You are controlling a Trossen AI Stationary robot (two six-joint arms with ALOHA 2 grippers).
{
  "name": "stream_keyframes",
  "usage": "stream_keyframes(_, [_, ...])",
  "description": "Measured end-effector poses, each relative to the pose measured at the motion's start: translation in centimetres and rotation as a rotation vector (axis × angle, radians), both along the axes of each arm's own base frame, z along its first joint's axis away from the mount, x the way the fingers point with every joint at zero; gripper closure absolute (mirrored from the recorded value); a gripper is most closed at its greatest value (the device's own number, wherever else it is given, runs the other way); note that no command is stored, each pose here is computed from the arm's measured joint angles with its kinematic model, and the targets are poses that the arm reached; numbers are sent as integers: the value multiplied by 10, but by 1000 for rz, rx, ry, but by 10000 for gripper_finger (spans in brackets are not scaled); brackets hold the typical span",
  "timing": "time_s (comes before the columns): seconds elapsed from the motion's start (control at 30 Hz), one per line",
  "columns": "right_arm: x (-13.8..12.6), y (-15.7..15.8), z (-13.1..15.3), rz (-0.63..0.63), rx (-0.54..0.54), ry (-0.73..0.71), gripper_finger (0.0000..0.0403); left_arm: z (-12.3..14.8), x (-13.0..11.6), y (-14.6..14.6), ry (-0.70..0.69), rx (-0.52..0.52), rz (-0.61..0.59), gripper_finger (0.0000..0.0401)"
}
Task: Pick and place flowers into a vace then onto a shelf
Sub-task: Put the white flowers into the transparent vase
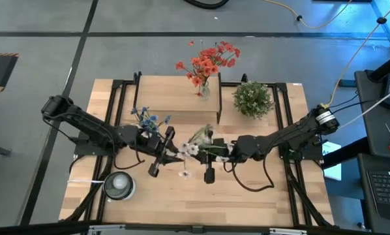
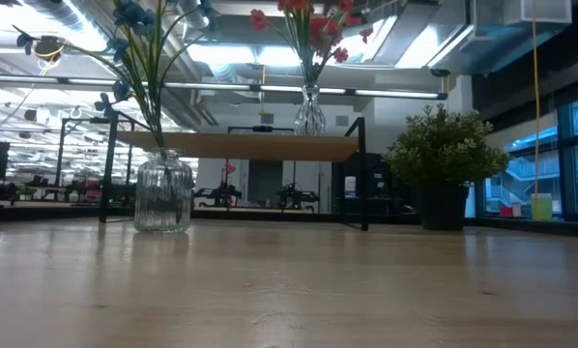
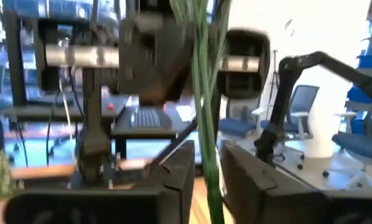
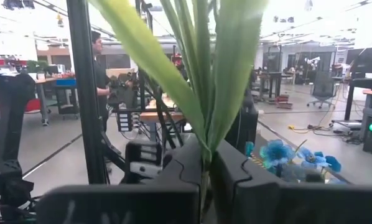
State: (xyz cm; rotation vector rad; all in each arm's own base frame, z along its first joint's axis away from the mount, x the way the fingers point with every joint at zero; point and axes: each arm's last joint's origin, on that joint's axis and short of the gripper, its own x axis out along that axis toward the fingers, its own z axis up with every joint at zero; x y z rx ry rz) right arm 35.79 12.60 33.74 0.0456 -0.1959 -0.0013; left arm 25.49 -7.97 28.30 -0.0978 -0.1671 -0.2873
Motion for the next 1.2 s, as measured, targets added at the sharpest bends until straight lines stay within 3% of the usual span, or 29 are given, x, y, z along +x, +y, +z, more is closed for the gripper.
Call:
stream_keyframes(0.2, [1, 0, -3, 2, 0, 33, 397, -18, 0, -4, 210, -20, -14, 272])
stream_keyframes(0.37, [2, 1, -18, 9, 16, 187, 397, -30, -7, -11, 346, 2, 31, 268])
stream_keyframes(0.6, [2, -5, -30, -79, 23, 297, 399, -30, -24, -25, 457, -66, 2, 294])
stream_keyframes(0.77, [6, -20, -33, -174, 33, 316, 399, -27, -43, -34, 513, -53, 26, 320])
stream_keyframes(0.93, [15, -36, -48, -247, 41, 382, 399, 0, -58, -48, 480, -44, -66, 358])
stream_keyframes(1.07, [22, -40, -52, -248, 58, 352, 400, 17, -68, -55, 492, -13, -56, 394])
stream_keyframes(1.2, [34, -45, -63, -269, 52, 319, 400, 31, -76, -62, 458, 14, -29, 398])
